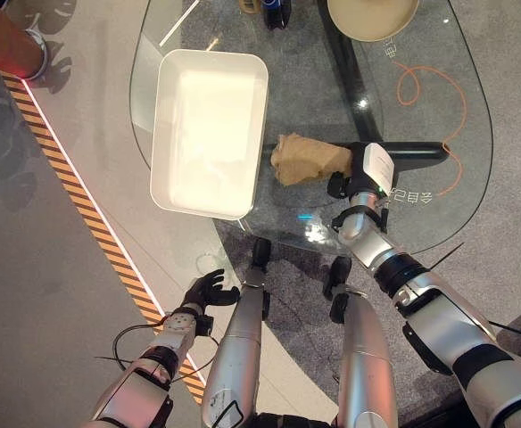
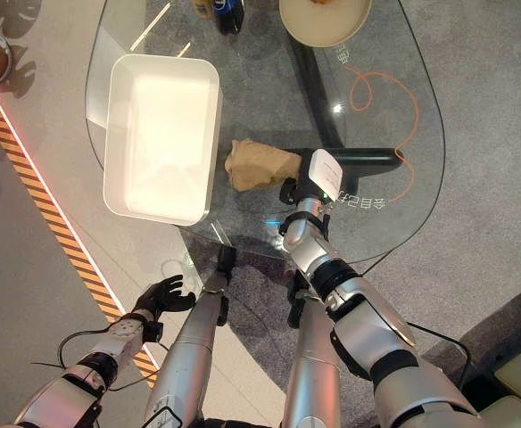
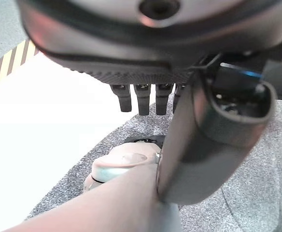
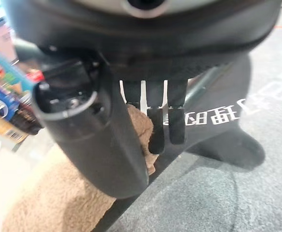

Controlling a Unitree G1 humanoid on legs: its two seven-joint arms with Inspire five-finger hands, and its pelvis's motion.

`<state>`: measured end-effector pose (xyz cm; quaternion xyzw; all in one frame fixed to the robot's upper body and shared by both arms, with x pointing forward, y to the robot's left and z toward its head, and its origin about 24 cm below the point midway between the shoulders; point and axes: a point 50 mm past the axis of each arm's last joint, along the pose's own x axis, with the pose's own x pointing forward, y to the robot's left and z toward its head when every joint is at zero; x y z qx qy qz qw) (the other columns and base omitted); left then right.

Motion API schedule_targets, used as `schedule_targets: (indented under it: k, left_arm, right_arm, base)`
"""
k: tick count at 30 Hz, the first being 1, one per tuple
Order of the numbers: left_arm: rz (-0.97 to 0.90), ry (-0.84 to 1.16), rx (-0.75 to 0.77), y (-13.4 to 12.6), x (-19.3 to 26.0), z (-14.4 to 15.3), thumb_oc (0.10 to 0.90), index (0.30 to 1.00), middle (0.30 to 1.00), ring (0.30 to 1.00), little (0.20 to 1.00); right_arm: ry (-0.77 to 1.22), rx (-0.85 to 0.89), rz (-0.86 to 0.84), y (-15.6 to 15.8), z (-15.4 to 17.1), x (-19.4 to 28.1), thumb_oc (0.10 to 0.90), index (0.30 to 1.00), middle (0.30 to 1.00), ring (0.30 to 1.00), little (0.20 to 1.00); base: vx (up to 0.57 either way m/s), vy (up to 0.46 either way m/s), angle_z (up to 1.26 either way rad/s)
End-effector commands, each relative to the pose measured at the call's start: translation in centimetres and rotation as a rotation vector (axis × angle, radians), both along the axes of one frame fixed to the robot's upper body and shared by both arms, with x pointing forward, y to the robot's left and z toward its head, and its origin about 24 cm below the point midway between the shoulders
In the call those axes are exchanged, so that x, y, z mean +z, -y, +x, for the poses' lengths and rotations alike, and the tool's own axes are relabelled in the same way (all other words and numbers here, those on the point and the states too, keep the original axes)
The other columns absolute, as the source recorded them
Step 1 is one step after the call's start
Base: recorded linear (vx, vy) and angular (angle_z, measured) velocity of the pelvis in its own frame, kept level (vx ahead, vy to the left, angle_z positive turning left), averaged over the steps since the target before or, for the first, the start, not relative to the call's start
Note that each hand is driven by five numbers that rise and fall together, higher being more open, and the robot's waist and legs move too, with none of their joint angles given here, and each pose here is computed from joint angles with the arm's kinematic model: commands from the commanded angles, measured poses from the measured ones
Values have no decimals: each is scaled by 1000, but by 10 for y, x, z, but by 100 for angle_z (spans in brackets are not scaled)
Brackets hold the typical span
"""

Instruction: Wipe the table with a cloth and put it in the basket.

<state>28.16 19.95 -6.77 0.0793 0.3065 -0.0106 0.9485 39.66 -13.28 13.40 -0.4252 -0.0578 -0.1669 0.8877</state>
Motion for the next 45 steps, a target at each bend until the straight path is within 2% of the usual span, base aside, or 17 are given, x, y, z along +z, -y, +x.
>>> schedule_targets:
  k: [1,19,24,35,45]
  left_arm:
    - [32,-98,-35,6,-21,-24,800,900,900,900,900]
    - [34,-92,-47,9,-20,-21,800,900,900,900,900]
    - [34,-94,-49,9,-19,-20,800,900,900,900,900]
    - [39,-116,-33,-2,-25,-31,800,900,900,900,900]
    - [31,-117,-18,-8,-23,-32,800,900,900,900,900]
  right_arm:
    - [244,123,-99,-24,4,66,100,300,300,300,200]
    - [177,126,-190,-23,6,54,100,300,300,300,200]
    - [207,61,-188,-11,7,58,100,300,300,300,200]
    - [379,-355,-82,82,5,98,100,300,300,300,200]
    - [441,-570,-62,145,-11,116,100,300,300,300,200]
  base:
    - [0,0,0]
    - [-1,0,0]
    - [0,0,0]
    - [20,-2,2]
    - [0,0,0]
